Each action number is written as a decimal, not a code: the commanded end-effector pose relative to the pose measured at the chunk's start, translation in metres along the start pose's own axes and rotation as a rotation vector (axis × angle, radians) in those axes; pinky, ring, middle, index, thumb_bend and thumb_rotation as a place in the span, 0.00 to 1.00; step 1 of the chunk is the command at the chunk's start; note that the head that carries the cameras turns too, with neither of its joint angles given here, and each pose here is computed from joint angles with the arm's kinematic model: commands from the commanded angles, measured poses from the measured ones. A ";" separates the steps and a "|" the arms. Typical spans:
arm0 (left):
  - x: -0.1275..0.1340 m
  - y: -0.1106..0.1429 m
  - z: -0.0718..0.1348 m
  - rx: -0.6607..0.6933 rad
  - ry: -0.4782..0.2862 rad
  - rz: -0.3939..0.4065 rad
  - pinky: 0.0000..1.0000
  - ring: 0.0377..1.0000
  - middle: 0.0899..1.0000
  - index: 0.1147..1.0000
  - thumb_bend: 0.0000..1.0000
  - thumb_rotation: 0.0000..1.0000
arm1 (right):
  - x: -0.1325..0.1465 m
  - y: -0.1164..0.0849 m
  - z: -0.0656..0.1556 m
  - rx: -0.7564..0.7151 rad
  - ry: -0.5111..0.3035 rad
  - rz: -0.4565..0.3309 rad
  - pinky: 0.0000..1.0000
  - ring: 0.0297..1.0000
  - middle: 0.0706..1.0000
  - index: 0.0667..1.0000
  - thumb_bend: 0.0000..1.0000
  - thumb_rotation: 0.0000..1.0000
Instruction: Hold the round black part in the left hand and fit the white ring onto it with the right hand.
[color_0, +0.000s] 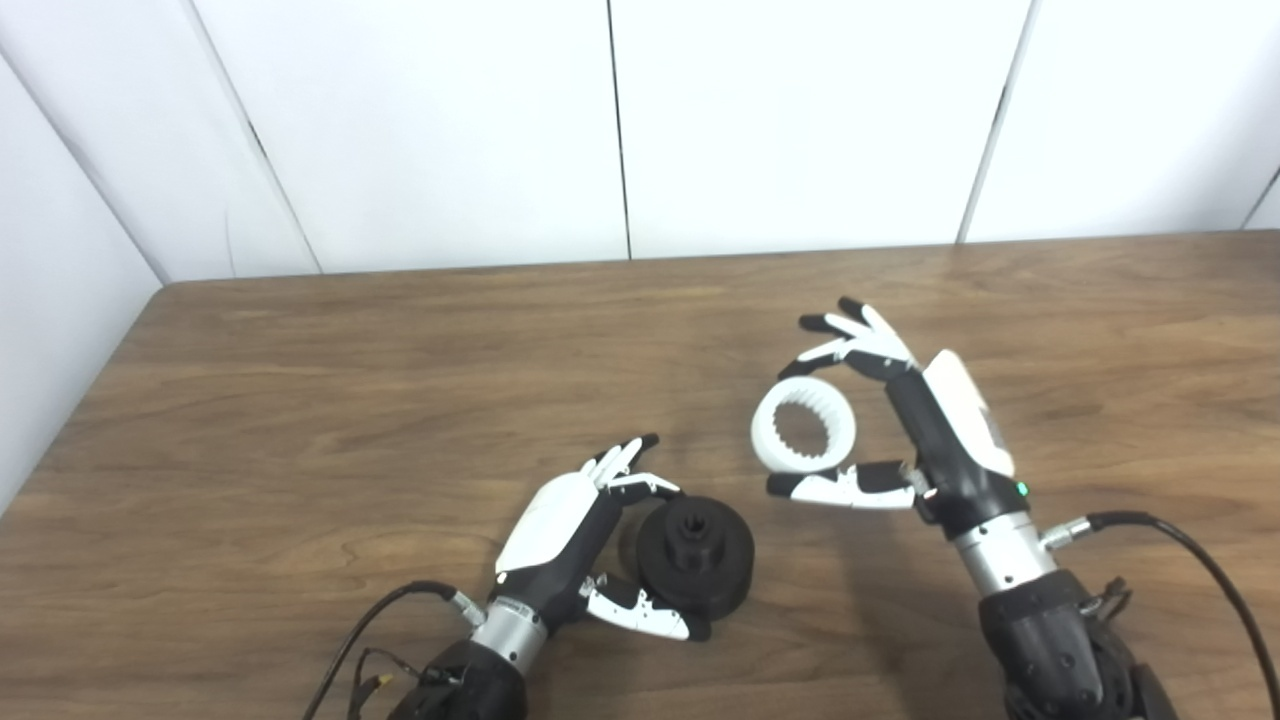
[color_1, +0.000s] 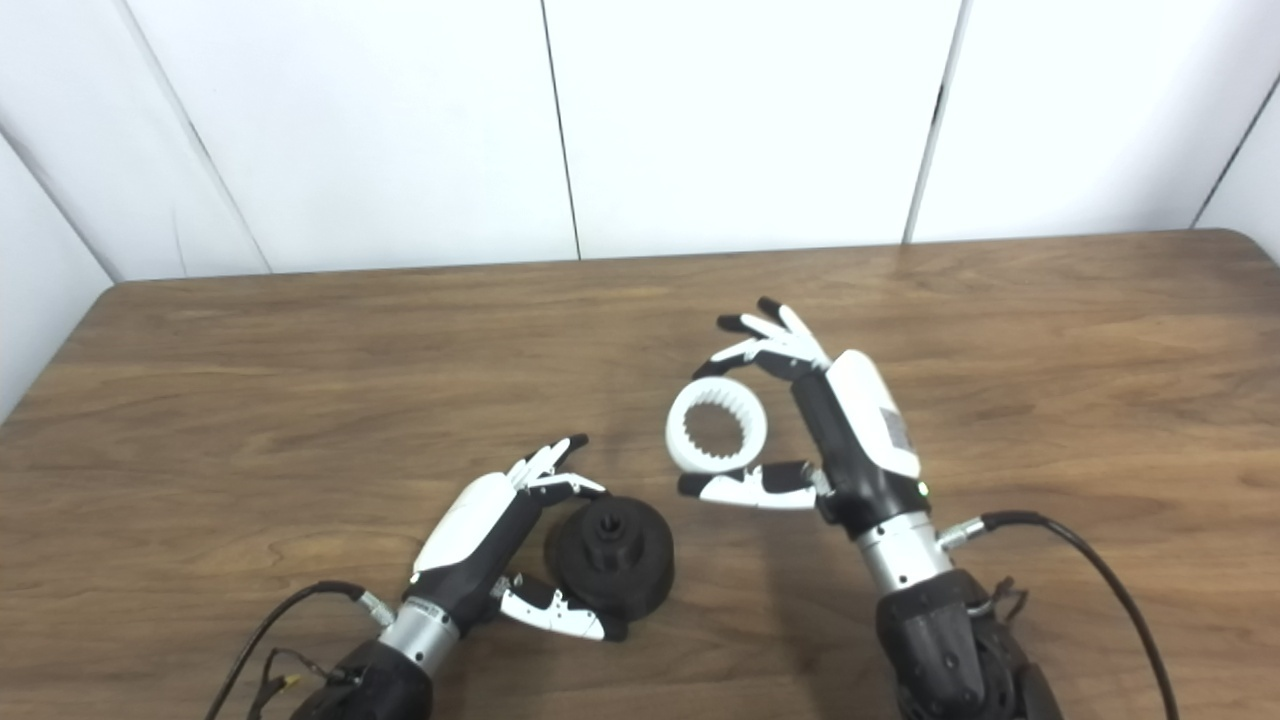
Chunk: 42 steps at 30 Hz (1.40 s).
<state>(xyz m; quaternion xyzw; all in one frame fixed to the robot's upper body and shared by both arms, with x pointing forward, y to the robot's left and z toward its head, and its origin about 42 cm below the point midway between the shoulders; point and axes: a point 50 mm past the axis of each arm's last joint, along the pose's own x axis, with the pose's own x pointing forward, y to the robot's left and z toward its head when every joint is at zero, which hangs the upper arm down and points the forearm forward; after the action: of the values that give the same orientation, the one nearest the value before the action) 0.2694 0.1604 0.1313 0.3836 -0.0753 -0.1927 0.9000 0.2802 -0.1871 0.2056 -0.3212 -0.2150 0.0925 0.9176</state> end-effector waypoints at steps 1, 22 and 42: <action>0.009 0.009 0.010 0.022 -0.045 0.038 1.00 1.00 1.00 0.53 0.95 0.28 | 0.005 -0.002 0.019 0.020 -0.100 -0.022 0.88 0.96 0.84 0.44 0.52 0.14; 0.012 0.009 0.010 0.018 -0.051 0.038 1.00 1.00 1.00 0.53 0.95 0.29 | -0.015 0.050 0.024 0.099 -0.076 0.113 1.00 0.96 0.83 0.45 0.52 0.15; 0.010 0.010 0.012 0.022 -0.054 0.043 1.00 1.00 1.00 0.52 0.95 0.29 | -0.006 0.059 0.011 0.077 -0.035 0.140 1.00 0.96 0.84 0.45 0.52 0.14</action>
<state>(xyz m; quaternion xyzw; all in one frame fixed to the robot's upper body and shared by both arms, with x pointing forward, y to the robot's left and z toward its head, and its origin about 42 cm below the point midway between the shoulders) 0.2715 0.1573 0.1317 0.3850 -0.0772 -0.1952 0.8987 0.2634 -0.1419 0.1653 -0.3016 -0.1823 0.1723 0.9198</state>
